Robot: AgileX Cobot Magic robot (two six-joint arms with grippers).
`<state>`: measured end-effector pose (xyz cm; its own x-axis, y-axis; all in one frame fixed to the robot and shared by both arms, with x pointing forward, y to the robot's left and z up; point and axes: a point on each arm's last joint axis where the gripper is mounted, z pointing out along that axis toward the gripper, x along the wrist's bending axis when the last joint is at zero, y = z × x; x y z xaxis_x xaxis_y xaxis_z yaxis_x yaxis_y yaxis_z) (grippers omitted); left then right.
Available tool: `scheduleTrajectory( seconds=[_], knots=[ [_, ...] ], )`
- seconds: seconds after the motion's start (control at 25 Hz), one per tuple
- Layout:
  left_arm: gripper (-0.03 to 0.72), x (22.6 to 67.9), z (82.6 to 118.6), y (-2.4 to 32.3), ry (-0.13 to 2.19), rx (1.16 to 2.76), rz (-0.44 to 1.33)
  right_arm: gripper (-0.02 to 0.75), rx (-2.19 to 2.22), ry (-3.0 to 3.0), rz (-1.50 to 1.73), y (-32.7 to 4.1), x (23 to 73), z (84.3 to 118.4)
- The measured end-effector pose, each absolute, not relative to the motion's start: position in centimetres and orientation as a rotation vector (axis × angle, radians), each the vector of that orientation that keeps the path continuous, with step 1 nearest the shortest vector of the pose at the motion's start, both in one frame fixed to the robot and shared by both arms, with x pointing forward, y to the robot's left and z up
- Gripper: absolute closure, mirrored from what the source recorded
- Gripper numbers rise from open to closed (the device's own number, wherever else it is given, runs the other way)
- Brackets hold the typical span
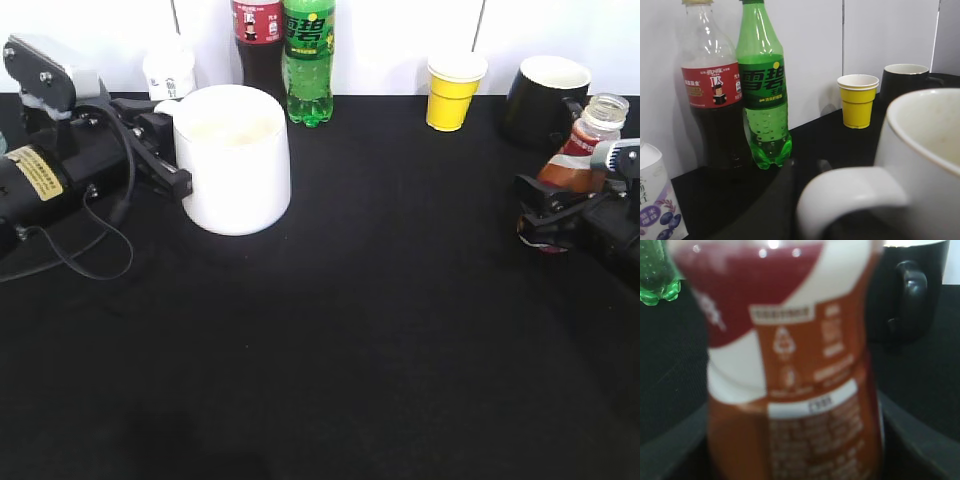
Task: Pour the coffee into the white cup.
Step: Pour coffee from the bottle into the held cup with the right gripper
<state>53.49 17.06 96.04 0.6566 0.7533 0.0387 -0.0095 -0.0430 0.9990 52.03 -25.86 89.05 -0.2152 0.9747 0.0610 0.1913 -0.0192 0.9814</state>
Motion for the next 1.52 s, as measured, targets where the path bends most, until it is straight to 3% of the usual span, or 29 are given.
scheduleTrajectory(
  seconds=[0.4, 0.72, 0.88, 1.04, 1.52],
  knots=[
    [0.615, 53.0, 95.9, 16.3, 0.593, 1.533, 0.644, 0.224, 1.230, 1.557, 1.292, -25.9, 49.4, 90.2],
    [0.615, 51.1, 98.0, 7.8, 0.370, 1.522, 0.491, 0.225, 0.635, 1.651, 1.305, -23.6, 50.0, 102.5],
    [0.615, 50.9, 98.5, 3.7, 0.295, 1.500, 0.439, 0.225, 0.384, 1.698, 1.219, -22.9, 50.7, 105.5],
    [0.615, 51.4, 98.8, 1.6, 0.293, 1.530, 0.438, 0.225, 0.162, 1.705, 1.084, -22.5, 50.9, 106.3],
    [0.615, 51.8, 99.0, 1.5, 0.345, 1.521, 0.420, 0.225, -0.282, 1.622, 0.688, -22.5, 50.9, 106.3]
  ],
)
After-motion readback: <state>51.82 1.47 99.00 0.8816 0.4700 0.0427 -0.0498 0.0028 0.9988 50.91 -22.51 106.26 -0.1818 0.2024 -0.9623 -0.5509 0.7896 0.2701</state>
